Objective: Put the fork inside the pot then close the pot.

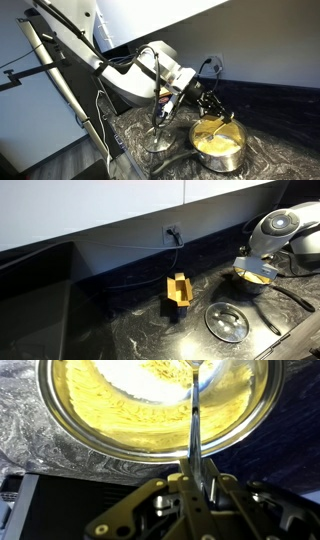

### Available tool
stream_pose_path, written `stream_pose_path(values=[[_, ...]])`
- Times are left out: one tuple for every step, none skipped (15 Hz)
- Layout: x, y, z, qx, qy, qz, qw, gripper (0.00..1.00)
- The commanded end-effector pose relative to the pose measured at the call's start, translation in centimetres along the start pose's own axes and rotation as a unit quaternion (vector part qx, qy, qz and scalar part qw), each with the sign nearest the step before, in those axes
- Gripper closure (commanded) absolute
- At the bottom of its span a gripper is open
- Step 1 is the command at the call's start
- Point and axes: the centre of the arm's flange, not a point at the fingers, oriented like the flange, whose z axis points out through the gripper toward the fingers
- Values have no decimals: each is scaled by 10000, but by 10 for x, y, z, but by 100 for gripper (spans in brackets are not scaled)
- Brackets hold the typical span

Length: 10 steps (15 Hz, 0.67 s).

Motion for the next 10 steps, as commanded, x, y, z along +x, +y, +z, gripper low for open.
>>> stream_pose_path(values=[[-8,0,-1,-109,292,25,9995,96],[-10,2,-2,-137,351,9,9993,96],[-10,3,-4,-198,428,-18,9989,96],[-9,5,-6,-262,467,-38,9986,96],[-9,7,-8,-338,501,-99,9981,96],[-9,8,-9,-433,568,-120,9974,96],[-8,8,-9,-547,574,-175,9967,96],[-8,9,-7,-641,629,-193,9958,96],[-9,8,-4,-737,701,-207,9946,96],[-9,8,-1,-836,780,-206,9932,96]])
